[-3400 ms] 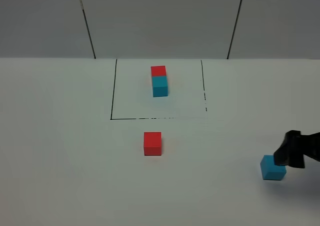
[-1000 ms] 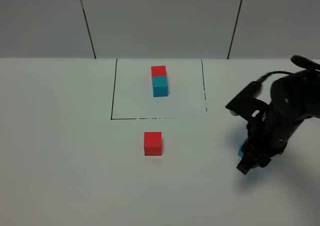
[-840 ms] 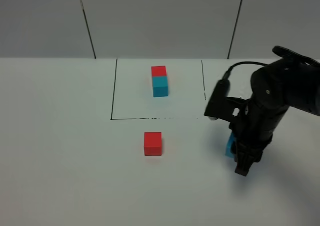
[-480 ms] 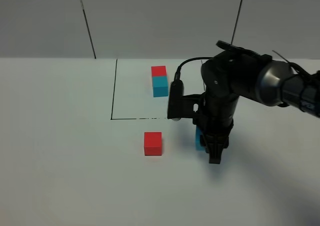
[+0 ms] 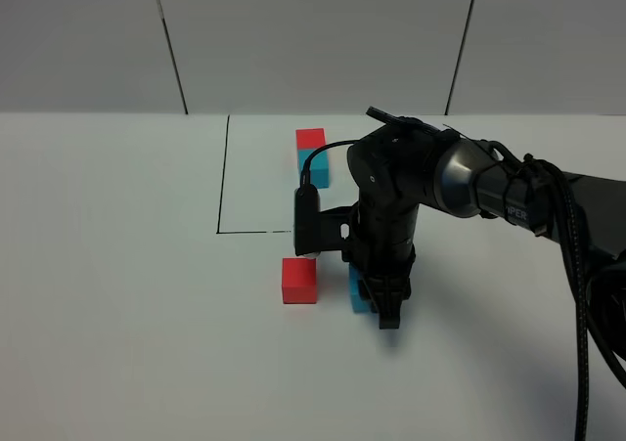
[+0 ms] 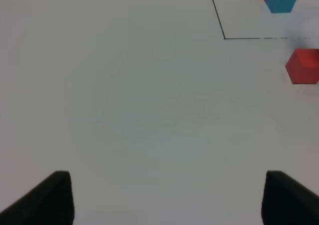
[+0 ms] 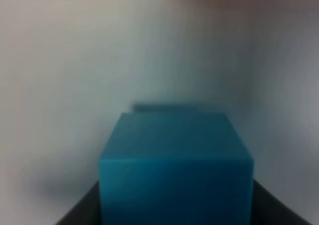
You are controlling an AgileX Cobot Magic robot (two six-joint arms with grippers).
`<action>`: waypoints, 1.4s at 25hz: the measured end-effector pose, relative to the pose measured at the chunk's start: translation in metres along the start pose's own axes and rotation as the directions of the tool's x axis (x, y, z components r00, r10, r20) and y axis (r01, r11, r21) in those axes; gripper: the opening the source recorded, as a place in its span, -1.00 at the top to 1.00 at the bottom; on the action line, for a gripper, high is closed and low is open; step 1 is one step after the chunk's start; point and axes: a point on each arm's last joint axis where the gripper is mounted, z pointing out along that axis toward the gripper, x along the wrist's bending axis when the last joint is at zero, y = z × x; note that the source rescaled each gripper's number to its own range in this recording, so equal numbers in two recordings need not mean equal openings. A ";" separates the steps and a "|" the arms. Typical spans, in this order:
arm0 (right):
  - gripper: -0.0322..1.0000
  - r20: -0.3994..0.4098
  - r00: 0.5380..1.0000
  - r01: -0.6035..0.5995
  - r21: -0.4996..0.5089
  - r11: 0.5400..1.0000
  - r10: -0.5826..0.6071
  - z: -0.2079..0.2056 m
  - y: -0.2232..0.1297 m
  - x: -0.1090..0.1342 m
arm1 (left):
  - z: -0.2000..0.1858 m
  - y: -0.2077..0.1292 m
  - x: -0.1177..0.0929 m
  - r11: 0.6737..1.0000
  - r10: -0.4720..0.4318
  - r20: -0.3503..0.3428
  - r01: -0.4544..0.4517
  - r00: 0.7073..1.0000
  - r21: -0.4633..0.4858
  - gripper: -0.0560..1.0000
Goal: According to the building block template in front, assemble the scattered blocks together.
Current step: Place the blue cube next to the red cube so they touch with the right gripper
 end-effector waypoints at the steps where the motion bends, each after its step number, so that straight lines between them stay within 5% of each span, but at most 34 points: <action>1: 0.91 0.004 1.000 0.003 -0.006 1.000 -0.003 0.002 0.001 -0.001 | 0.000 0.000 0.000 1.000 0.000 0.000 0.000 1.000 0.000 -0.37; 35: 0.91 0.017 0.999 0.042 -0.090 0.995 -0.040 0.020 0.022 -0.017 | 0.000 0.000 0.000 1.000 0.000 0.000 0.000 1.000 0.000 -0.37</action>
